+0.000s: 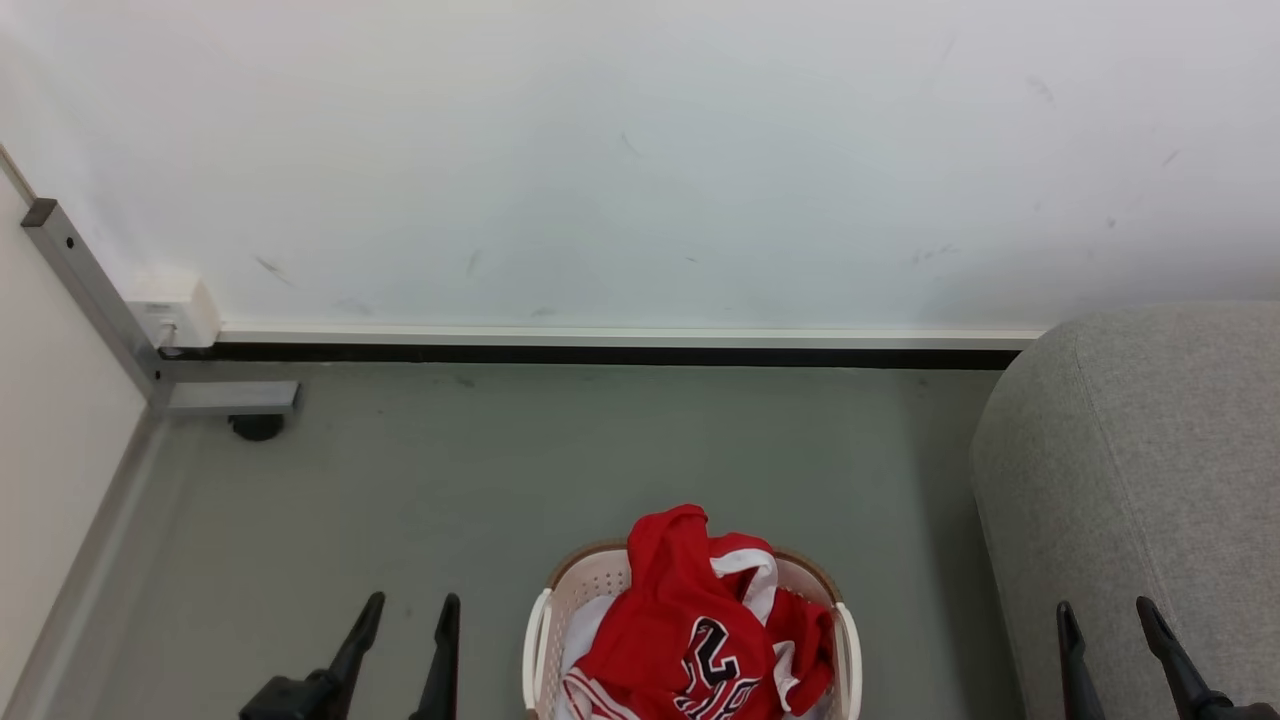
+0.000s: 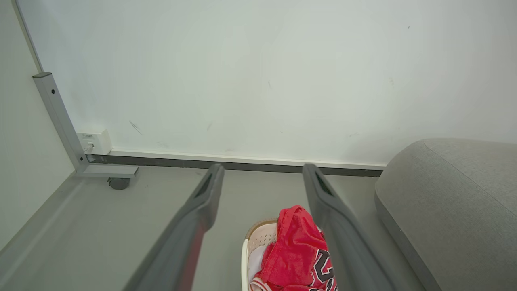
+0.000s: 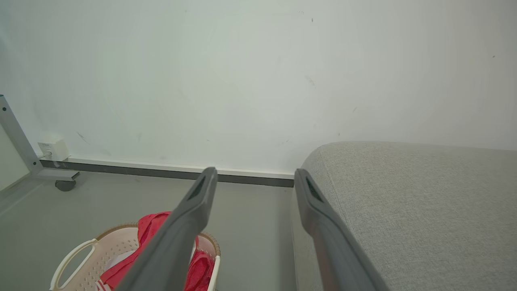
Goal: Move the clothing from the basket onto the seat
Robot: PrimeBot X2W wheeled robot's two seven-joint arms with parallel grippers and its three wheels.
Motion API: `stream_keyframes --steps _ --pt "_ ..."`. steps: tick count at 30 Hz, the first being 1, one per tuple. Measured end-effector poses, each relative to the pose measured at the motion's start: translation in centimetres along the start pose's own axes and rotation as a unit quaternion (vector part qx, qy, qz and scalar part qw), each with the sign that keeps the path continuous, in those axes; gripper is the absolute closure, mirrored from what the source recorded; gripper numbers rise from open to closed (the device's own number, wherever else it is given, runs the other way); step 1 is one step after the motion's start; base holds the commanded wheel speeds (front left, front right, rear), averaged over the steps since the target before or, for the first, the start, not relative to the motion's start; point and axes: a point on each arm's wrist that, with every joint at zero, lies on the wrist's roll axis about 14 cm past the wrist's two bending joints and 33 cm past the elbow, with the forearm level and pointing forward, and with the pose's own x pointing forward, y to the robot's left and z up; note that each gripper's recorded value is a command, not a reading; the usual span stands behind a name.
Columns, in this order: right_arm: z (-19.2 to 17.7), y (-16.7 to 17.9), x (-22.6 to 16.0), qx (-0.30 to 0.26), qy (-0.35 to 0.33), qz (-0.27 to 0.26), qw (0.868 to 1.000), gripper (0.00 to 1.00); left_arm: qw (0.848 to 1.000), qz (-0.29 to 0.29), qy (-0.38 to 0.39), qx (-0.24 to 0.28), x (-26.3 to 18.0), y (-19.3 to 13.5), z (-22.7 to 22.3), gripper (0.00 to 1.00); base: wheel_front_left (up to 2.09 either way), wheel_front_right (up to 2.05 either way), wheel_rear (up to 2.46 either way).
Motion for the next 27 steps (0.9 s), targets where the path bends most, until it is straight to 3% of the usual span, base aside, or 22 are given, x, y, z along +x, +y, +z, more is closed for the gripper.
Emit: stream_keyframes --steps 17,27 --pt "0.3 -0.8 0.5 0.006 -0.006 -0.013 1.000 0.00 0.999 -0.036 0.016 -0.004 2.1 -2.0 -1.1 0.00 0.00 0.00 0.00" --pt "-0.6 -0.8 5.0 0.021 0.000 -0.010 1.000 0.00 0.988 -0.153 0.001 0.015 9.9 -7.3 -1.5 0.00 0.00 0.00 0.00"
